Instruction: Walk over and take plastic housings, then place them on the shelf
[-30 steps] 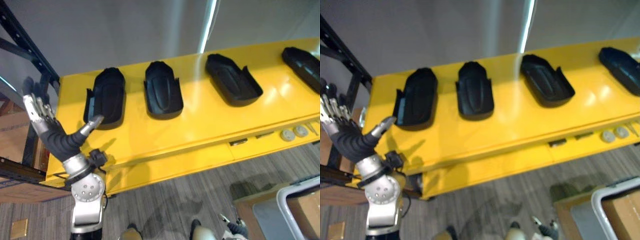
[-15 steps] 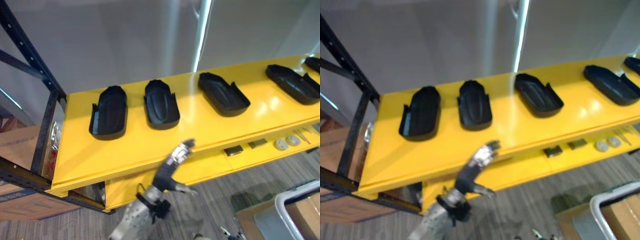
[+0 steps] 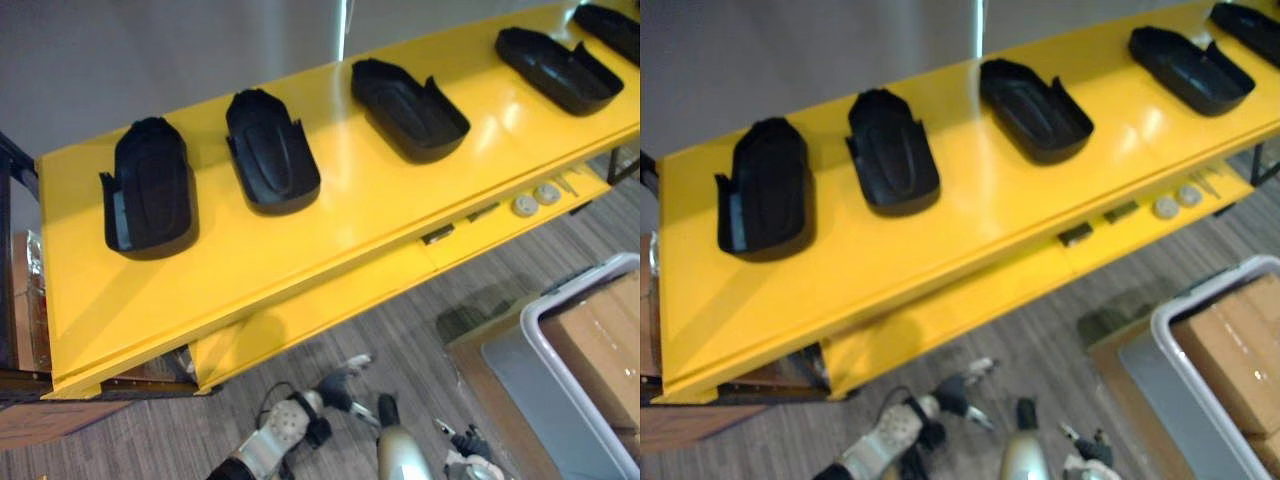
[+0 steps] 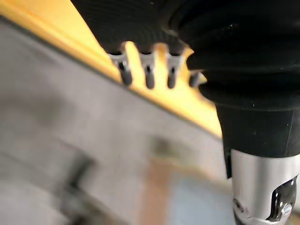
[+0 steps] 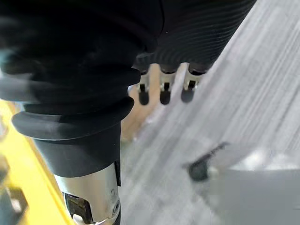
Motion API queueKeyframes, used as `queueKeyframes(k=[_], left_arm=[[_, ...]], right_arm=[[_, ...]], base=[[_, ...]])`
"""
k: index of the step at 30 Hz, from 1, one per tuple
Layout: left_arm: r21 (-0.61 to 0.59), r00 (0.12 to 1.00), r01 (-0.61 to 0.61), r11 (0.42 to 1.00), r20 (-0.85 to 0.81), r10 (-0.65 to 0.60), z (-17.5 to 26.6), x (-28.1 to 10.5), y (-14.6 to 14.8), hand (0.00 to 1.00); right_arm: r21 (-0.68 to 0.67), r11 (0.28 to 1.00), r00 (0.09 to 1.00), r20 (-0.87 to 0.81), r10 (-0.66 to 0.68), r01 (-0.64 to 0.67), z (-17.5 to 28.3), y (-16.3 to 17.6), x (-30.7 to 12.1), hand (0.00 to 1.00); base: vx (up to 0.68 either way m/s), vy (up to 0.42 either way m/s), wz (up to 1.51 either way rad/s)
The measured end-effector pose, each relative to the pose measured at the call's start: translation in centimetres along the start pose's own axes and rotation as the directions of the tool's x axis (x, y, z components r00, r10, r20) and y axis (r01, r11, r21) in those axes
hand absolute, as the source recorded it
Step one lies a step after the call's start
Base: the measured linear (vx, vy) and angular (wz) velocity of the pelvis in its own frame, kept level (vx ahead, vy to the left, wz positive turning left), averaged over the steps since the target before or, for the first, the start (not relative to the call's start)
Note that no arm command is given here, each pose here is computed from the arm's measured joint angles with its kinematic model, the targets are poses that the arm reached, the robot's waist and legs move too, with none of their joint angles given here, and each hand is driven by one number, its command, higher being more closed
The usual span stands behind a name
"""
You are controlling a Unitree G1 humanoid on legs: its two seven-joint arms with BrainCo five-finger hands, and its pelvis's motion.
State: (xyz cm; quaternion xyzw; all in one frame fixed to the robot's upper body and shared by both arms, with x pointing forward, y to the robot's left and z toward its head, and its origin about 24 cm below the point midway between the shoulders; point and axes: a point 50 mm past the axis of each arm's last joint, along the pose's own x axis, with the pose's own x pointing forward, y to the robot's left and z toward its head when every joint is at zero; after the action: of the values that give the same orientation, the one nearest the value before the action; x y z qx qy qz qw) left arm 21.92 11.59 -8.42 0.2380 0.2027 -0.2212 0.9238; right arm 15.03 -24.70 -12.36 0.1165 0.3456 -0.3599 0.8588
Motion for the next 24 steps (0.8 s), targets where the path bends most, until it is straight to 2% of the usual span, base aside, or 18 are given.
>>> queueKeyframes(k=[2, 5, 7, 8, 10, 11, 13, 14, 15, 16, 18, 19, 21, 24], left_arm=[[-0.008, 0.994, -0.085, 0.996, -0.064, 0.085, -1.5, -0.4, 1.2, 0.00], [-0.008, 0.980, -0.166, 0.986, -0.113, 0.164, -2.6, -0.8, 2.0, 0.00], [-0.013, 0.965, -0.223, 0.975, -0.144, 0.219, -3.3, -1.2, 2.4, 0.00], [-0.012, 0.963, -0.228, 0.974, -0.147, 0.224, -3.4, -1.3, 2.5, 0.00], [-0.035, 0.945, -0.284, 0.958, -0.181, 0.274, -4.1, -1.7, 3.3, 0.00], [-0.042, 0.940, -0.296, 0.954, -0.191, 0.283, -4.3, -1.8, 3.4, 0.00], [-0.056, 0.920, -0.332, 0.942, -0.239, 0.311, -5.2, -2.3, 3.6, 0.00], [-0.057, 0.916, -0.338, 0.940, -0.252, 0.314, -5.5, -2.5, 3.6, 0.00], [-0.067, 0.907, -0.349, 0.935, -0.275, 0.319, -6.0, -2.7, 3.6, 0.00], [-0.073, 0.902, -0.357, 0.931, -0.284, 0.324, -6.2, -2.8, 3.6, 0.00], [-0.101, 0.882, -0.398, 0.912, -0.315, 0.350, -6.8, -3.3, 3.9, 0.00], [-0.132, 0.861, -0.436, 0.890, -0.347, 0.371, -7.5, -3.9, 4.0, 0.00], [-0.190, 0.828, -0.500, 0.845, -0.391, 0.402, -8.1, -4.5, 4.2, 0.00], [-0.227, 0.775, -0.575, 0.786, -0.461, 0.433, -9.4, -5.6, 4.0, 0.00]], right_arm=[[0.095, 0.992, 0.987, 0.130, -0.090, 0.078, 3.4, -1.2, 0.3, 0.00], [0.202, 0.962, 0.907, 0.344, -0.244, 0.182, 9.1, -3.6, -0.3, 0.00], [0.265, 0.933, 0.729, 0.583, -0.357, 0.245, 15.1, -5.8, -3.0, 0.00], [0.272, 0.929, 0.702, 0.609, -0.369, 0.253, 15.8, -6.0, -3.4, 0.00], [0.381, 0.875, 0.460, 0.745, -0.482, 0.299, 20.4, -7.9, -7.2, 0.00], [0.413, 0.861, 0.396, 0.768, -0.504, 0.296, 21.6, -8.2, -8.2, 0.00], [0.516, 0.822, 0.121, 0.825, -0.553, 0.241, 26.0, -8.6, -12.8, 0.00], [0.528, 0.821, 0.057, 0.833, -0.550, 0.217, 27.0, -8.5, -13.9, 0.00], [0.549, 0.824, -0.056, 0.835, -0.547, 0.141, 28.7, -8.0, -16.0, 0.00], [0.552, 0.828, -0.106, 0.833, -0.543, 0.097, 29.5, -7.6, -17.0, 0.00], [0.503, 0.862, -0.270, 0.823, -0.500, -0.063, 32.0, -5.9, -20.6, 0.00], [0.422, 0.893, -0.370, 0.814, -0.449, -0.157, 33.7, -4.3, -22.8, 0.00], [0.303, 0.925, -0.468, 0.799, -0.378, -0.229, 35.2, -2.5, -25.3, 0.00], [0.107, 0.938, -0.559, 0.779, -0.285, -0.329, 36.9, 0.9, -28.5, 0.00]], base=[[0.01, 0.007, 0.03], [0.05, 0.024, 0.00], [0.06, 0.024, -0.11], [0.04, 0.007, -0.04], [0.00, 0.000, 0.00], [0.01, 0.001, -0.05], [0.01, 0.017, -0.06], [0.00, 0.000, 0.00], [0.02, 0.018, 0.05], [0.02, 0.015, 0.12], [0.02, 0.006, 0.13], [0.01, -0.003, 0.09], [0.01, -0.010, 0.16], [0.02, -0.010, 0.26]])
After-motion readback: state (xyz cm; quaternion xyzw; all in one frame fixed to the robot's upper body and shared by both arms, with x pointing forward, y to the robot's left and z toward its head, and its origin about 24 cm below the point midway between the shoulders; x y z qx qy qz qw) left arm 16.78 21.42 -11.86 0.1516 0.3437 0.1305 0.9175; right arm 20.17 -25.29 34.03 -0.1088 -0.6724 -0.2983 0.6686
